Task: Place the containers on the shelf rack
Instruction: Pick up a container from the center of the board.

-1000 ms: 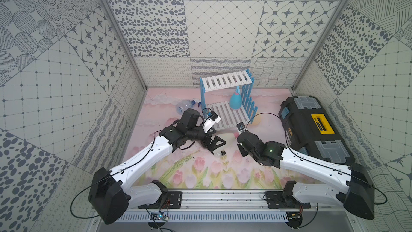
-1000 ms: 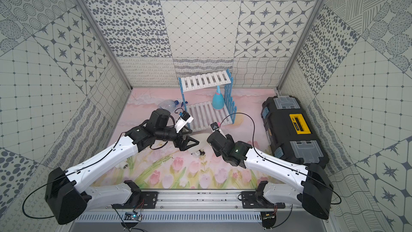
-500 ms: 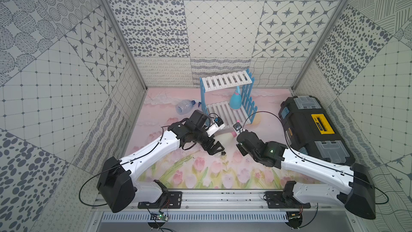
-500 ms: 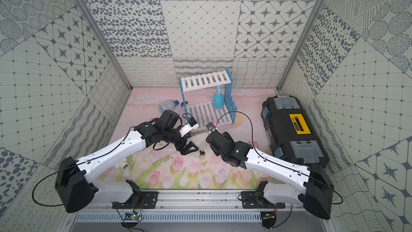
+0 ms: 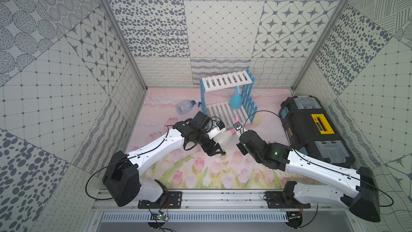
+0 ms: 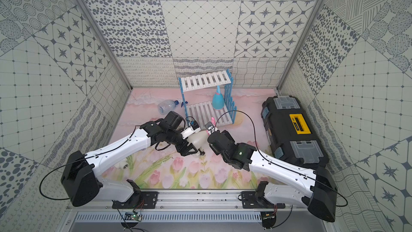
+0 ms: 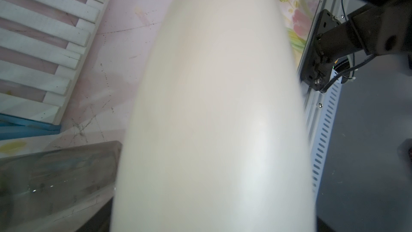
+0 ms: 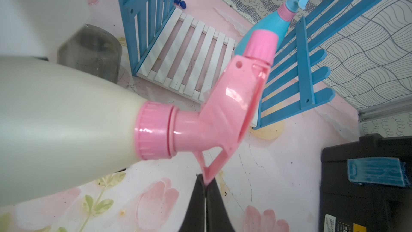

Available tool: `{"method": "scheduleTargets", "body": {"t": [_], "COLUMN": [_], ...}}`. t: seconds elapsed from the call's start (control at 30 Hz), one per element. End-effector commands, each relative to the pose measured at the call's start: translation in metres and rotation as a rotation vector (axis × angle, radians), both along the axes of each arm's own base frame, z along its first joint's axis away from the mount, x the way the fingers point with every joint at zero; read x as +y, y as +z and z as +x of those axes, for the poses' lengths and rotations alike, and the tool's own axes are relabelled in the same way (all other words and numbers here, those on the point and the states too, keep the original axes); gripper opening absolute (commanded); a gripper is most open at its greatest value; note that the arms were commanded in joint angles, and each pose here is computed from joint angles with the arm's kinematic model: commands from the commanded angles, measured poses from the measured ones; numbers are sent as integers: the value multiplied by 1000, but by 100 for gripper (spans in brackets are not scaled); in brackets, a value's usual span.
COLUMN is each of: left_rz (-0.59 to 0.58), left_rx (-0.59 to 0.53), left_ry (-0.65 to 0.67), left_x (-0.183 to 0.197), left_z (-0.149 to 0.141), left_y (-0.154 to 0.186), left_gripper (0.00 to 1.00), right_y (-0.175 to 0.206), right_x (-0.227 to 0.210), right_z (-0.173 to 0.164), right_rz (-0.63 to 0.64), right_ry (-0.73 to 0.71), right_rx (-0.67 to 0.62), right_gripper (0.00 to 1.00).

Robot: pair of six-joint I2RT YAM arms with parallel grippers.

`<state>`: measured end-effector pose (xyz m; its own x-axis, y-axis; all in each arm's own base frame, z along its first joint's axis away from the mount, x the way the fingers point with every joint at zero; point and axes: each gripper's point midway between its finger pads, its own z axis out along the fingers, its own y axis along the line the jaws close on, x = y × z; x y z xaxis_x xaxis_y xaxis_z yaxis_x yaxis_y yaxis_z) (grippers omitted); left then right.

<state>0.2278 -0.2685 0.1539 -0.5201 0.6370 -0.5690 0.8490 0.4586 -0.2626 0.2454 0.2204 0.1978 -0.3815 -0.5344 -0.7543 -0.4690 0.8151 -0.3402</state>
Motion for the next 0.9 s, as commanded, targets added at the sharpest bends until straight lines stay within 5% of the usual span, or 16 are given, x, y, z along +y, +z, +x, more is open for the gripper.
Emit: {"method": "scheduleTargets", "body": {"t": [0.0,0.13,0.2,0.27,0.4,0.57,0.77,0.87], "left_rz": [-34,-44,-49,-56,-104,-297,-602,-661], "left_rx": [9,5,4,6,9,19,66,83], "left_ry": [-44,-46,-44,-35,16,131,183,134], "left_x": [-5,-6,-6,-7,-8,-13,-21,-25], "left_z": [-7,-7,-7,-6,-2,7,8,1], "left_y": [3,4,5,5,16,43,79,86], "left_gripper": [70,67,67,65,62,64,63,63], "right_y": [17,15,16,19,39,78,115,131], "right_x": [8,7,7,7,-1,-2,9,11], "right_z": [5,7,7,7,2,-10,-18,-15], "right_rz": [49,42,48,59,135,344,850,974], "right_ry": [-1,-13,-20,-20,-32,40,281,352], "right_rx": [-49,-47,-51,-56,-85,-73,250,328], "right_gripper": [0,7,44,67,96,97,97,97]}}
